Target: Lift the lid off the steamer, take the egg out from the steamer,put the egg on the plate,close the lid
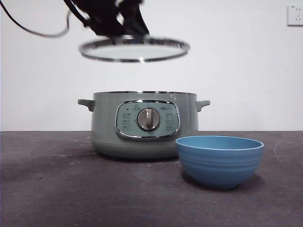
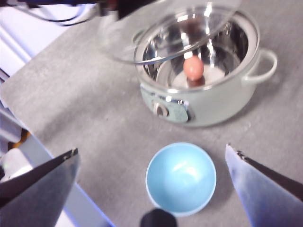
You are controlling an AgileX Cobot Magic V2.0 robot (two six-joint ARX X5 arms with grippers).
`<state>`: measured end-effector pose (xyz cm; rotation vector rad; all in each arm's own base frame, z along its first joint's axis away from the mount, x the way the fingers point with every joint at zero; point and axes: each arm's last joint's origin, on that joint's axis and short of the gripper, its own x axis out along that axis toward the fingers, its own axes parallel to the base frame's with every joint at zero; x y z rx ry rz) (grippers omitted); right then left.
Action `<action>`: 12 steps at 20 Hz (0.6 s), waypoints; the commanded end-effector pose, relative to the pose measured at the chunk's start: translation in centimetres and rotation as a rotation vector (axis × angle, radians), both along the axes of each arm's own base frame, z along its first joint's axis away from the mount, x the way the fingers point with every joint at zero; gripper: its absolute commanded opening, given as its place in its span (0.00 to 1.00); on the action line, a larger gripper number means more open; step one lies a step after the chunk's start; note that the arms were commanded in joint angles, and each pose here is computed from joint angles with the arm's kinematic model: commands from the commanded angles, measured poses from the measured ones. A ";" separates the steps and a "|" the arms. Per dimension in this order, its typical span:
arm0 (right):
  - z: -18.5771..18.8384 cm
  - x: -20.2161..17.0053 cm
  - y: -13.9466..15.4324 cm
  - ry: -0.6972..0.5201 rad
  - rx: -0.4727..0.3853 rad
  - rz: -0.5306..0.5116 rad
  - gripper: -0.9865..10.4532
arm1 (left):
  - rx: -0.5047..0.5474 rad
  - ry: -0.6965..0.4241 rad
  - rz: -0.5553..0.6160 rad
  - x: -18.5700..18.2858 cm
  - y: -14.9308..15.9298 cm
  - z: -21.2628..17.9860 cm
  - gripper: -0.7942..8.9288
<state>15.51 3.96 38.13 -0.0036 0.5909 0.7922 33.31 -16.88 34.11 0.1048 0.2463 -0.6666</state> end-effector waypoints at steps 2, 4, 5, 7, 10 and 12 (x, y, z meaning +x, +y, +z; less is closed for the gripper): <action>0.4 1.0 0.2 -0.030 0.042 -0.022 0.63 | -0.045 -0.105 0.022 -3.9 2.7 5.3 0.07; 0.5 2.0 0.3 -0.056 0.063 -0.032 0.63 | -0.054 -0.129 0.035 -6.6 4.2 7.4 0.07; 0.6 2.5 0.4 -0.063 0.073 -0.038 0.63 | -0.055 -0.139 0.052 -7.8 4.8 8.3 0.07; 0.3 3.8 0.9 -0.064 0.093 -0.037 0.63 | -0.060 -0.158 0.057 -10.6 6.1 9.8 0.07; -0.5 6.4 2.4 -0.053 0.110 -0.005 0.63 | -0.061 -0.161 0.059 -14.6 7.9 11.3 0.07; -0.9 8.0 3.6 -0.043 0.088 -0.011 0.63 | -0.061 -0.160 0.060 -16.5 8.8 11.7 0.07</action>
